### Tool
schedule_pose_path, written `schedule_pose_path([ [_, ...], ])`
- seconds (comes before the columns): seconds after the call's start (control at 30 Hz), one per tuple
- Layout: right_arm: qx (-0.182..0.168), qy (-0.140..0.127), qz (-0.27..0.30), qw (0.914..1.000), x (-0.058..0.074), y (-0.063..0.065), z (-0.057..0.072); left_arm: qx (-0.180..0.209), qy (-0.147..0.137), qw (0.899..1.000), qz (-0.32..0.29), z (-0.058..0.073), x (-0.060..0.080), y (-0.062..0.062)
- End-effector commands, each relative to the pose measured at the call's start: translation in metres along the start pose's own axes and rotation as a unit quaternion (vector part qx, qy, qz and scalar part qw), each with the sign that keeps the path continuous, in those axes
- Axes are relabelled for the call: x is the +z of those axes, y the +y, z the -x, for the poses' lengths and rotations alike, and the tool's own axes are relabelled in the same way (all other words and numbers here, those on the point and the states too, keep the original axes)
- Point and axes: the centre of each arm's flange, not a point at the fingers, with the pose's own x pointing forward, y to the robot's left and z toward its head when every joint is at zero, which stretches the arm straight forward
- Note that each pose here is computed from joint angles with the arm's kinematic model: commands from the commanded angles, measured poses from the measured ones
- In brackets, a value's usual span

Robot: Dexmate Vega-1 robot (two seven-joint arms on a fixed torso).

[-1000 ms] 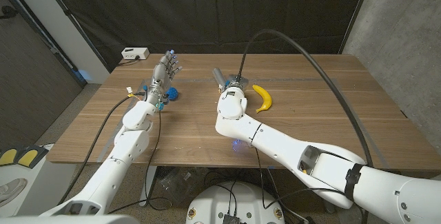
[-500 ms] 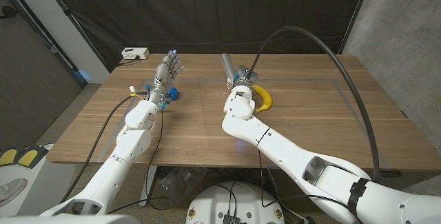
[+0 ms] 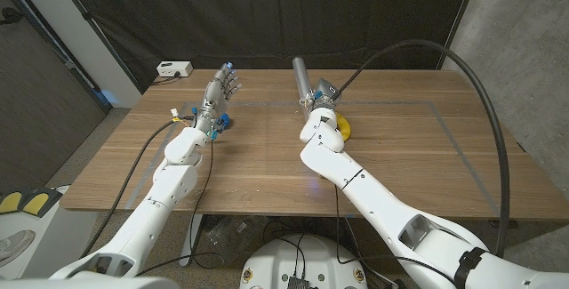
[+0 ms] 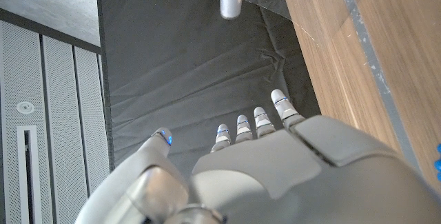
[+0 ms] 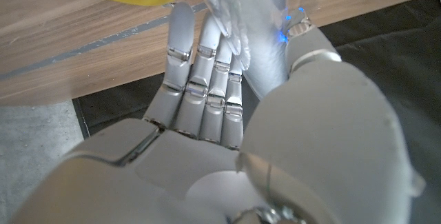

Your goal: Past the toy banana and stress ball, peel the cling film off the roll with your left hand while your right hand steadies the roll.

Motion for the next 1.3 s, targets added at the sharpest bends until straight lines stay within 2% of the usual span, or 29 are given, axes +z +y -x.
schedule_pose_path([
  [0.03,-0.021,-0.028,-0.105,0.9939,-0.018,-0.022,-0.007,-0.022,0.003,0.999,-0.028,-0.009,0.000,-0.009],
  [0.17,-0.036,-0.050,-0.115,0.9915,-0.022,-0.029,-0.007,-0.023,0.000,0.999,-0.045,-0.012,0.003,-0.011],
  [0.37,-0.102,-0.088,-0.059,0.9891,-0.018,-0.039,0.002,-0.025,-0.003,0.998,-0.054,-0.016,0.005,-0.013],
  [0.6,-0.142,-0.108,-0.064,0.9819,-0.020,-0.049,0.008,-0.024,-0.012,0.998,-0.065,-0.022,0.009,-0.015],
  [0.63,-0.154,-0.119,-0.058,0.9792,-0.022,-0.052,0.012,-0.024,-0.013,0.997,-0.073,-0.023,0.011,-0.014],
  [0.8,-0.174,-0.129,-0.061,0.9743,-0.026,-0.060,0.017,-0.020,-0.019,0.994,-0.103,-0.028,0.015,-0.014],
  [1.0,-0.198,-0.149,-0.069,0.9664,-0.028,-0.066,0.024,0.006,-0.033,0.991,-0.126,-0.029,0.019,-0.017],
  [1.13,-0.211,-0.172,-0.072,0.9593,-0.026,-0.073,0.030,0.022,-0.045,0.989,-0.140,-0.031,0.023,-0.022],
  [1.3,-0.229,-0.203,-0.073,0.9494,-0.025,-0.082,0.036,0.022,-0.063,0.986,-0.156,-0.038,0.031,-0.029],
])
